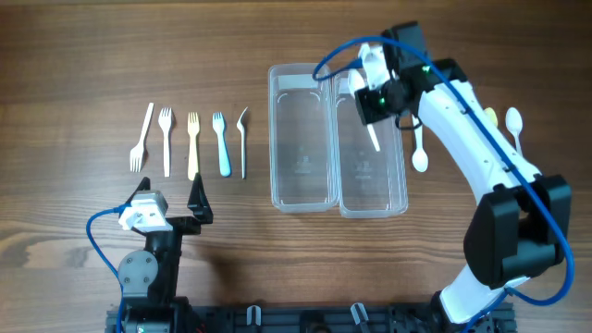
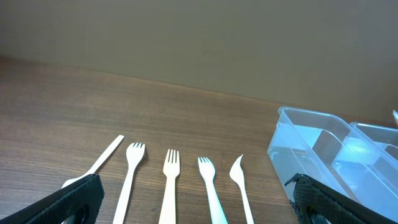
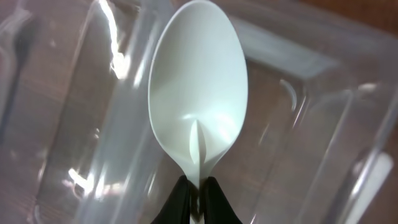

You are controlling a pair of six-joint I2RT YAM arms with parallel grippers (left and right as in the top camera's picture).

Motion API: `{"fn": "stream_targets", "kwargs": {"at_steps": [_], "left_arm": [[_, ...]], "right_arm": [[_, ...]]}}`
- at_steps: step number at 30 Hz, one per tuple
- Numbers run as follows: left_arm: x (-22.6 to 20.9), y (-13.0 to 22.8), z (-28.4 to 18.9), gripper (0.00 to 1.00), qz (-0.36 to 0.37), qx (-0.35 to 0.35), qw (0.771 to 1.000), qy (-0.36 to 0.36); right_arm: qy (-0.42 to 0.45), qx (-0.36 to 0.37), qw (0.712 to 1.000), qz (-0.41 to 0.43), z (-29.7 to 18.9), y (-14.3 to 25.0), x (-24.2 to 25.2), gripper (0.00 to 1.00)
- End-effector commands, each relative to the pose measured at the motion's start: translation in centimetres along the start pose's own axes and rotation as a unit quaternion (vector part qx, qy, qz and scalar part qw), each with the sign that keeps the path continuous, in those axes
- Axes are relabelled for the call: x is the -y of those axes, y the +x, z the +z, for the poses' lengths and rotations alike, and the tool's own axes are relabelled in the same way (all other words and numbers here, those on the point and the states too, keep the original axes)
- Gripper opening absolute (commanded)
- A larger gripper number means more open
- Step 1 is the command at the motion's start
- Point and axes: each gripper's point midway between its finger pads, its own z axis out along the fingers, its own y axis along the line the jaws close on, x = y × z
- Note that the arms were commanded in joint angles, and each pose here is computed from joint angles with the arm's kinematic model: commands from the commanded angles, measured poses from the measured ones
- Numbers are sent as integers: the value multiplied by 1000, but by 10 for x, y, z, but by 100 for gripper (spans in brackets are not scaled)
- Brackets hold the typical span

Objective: Pack container
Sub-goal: 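Carry the white spoon into the right container and release it, then return the right gripper to the spoons and grasp the white spoon handle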

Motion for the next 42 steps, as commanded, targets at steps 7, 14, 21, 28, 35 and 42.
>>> {"fn": "stream_targets", "kwargs": {"at_steps": [7, 14, 21, 28, 35, 42], "left_arm": [[3, 3, 0, 100, 12, -2, 1000, 8], [3, 3, 0, 100, 12, -1, 1000, 8], [3, 3, 0, 100, 12, -2, 1000, 8], [3, 3, 0, 100, 12, -1, 1000, 8], [3, 3, 0, 100, 12, -2, 1000, 8], [3, 3, 0, 100, 12, -2, 1000, 8]], "right_arm": [[-4, 16, 1000, 10, 7, -6, 0, 70], [46, 109, 993, 15, -70, -69, 17, 68], [112, 145, 980, 76, -120, -70, 76, 100], [119, 132, 968, 178, -123, -49, 119, 94], [155, 40, 975, 157, -83, -10, 140, 67], [140, -55, 974, 168, -17, 29, 145, 53]]}}
